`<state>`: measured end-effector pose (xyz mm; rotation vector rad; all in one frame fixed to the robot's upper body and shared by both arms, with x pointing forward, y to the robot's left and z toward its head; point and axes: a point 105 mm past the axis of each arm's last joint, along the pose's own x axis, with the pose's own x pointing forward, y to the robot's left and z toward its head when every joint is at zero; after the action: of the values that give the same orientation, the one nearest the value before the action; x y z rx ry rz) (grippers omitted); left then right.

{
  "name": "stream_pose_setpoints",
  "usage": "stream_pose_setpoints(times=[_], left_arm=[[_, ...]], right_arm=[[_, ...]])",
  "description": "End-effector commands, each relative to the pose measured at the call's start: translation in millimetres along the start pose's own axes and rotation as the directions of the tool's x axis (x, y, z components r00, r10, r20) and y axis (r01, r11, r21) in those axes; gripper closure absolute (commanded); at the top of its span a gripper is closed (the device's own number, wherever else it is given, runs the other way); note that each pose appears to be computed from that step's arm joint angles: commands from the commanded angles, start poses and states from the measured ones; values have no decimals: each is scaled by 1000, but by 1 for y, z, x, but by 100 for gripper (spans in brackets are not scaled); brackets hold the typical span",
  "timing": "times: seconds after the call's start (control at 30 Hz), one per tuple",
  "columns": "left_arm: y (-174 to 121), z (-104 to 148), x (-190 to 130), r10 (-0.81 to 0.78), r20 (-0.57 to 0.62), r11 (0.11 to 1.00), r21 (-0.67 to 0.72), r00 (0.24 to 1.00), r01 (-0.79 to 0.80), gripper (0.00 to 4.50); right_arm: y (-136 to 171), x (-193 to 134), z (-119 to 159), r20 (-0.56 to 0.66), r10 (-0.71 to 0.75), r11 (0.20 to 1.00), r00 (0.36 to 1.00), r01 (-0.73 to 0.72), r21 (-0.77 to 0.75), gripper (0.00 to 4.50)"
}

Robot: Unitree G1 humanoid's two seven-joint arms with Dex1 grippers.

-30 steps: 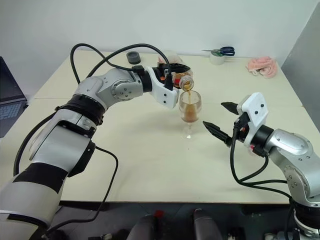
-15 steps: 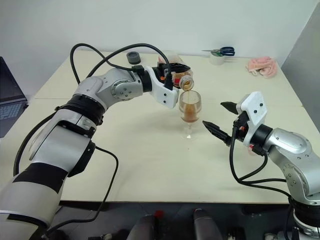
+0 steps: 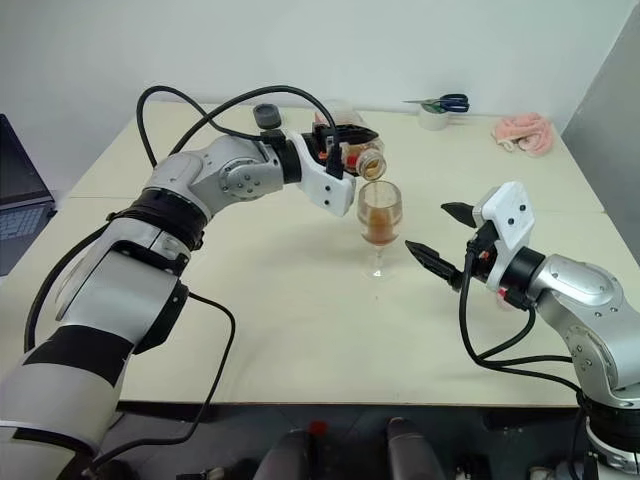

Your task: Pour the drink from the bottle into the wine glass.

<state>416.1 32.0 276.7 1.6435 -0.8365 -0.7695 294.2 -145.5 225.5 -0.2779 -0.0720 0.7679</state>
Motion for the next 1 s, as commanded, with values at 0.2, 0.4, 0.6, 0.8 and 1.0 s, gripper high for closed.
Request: stream_pose_setpoints(times=[0.2,0.4,0.6,0.8,1.0], left_arm=[[39,3,-2,105,23,992,70,994,-107,237],[39,4,-1,104,28,992,74,994,-106,237],[39,4,-1,96,30,990,100,995,-98,237],[41,6,-2,80,43,985,147,996,-85,237],[45,3,-2,105,30,989,98,994,-107,237]], right_arm=[[0,1,13,34,8,999,999,-6,-44,0],[0,2,13,37,9,999,999,-7,-46,0],[0,2,13,38,10,999,999,-8,-48,0],[1,3,14,40,14,999,999,-12,-49,0],[1,3,15,45,18,999,999,-15,-52,0]])
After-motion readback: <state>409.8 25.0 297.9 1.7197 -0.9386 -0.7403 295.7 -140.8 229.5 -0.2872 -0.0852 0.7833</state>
